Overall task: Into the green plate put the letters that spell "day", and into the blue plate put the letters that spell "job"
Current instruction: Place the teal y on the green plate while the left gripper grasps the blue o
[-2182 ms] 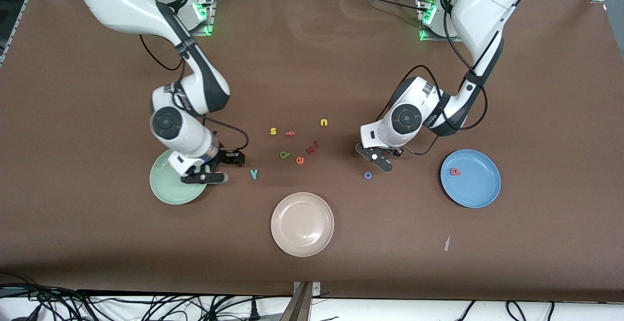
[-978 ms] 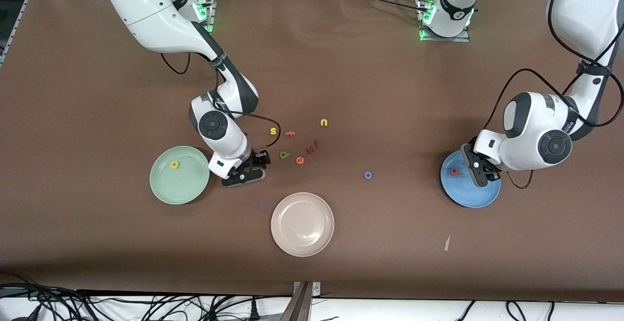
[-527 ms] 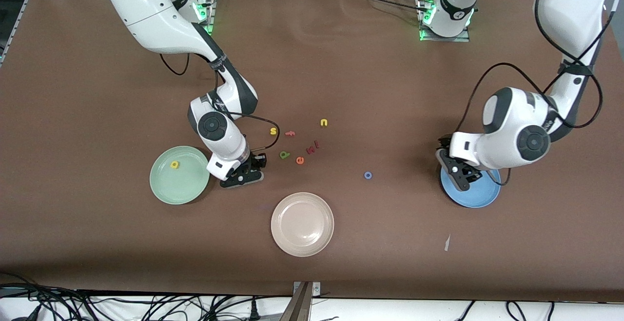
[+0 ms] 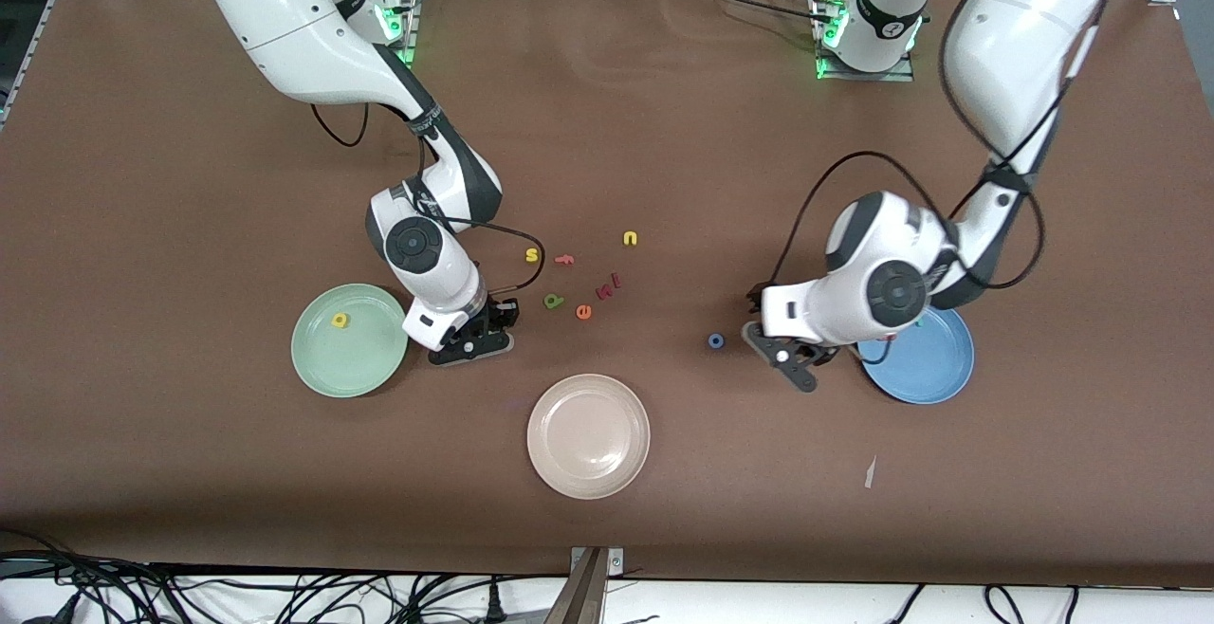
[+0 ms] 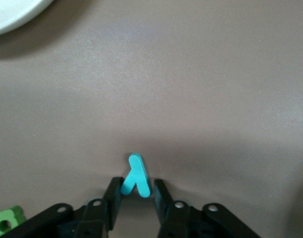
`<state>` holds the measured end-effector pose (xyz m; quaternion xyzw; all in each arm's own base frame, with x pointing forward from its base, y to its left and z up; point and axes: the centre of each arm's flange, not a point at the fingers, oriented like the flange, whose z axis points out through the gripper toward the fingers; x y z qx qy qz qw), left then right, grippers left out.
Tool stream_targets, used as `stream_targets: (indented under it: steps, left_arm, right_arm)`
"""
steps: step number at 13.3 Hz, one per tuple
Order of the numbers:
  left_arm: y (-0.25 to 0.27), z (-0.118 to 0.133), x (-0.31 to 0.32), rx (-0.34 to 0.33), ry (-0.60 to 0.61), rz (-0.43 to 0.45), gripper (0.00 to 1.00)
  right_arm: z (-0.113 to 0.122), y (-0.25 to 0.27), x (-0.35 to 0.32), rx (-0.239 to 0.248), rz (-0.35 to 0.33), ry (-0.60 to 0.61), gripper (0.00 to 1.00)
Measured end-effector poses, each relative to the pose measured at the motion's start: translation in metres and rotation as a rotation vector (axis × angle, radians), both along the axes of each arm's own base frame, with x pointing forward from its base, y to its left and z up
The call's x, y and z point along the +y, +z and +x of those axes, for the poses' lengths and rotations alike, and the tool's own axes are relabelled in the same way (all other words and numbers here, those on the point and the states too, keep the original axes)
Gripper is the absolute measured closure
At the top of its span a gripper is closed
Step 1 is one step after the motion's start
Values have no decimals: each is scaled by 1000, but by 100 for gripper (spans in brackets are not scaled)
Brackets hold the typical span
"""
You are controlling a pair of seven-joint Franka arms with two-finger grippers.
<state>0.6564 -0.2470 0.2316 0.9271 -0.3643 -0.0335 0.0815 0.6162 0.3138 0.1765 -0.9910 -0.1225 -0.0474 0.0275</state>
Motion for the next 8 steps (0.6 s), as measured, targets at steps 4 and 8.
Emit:
stream_targets:
  steps: [4, 8]
  left_arm:
    - [-46, -5, -42, -39, 11, 8, 0]
    - [-68, -24, -79, -62, 60, 94, 0]
  right_arm:
    - [1, 2, 1, -3, 1, 0, 73]
    - [15, 19, -24, -7, -27, -4, 73]
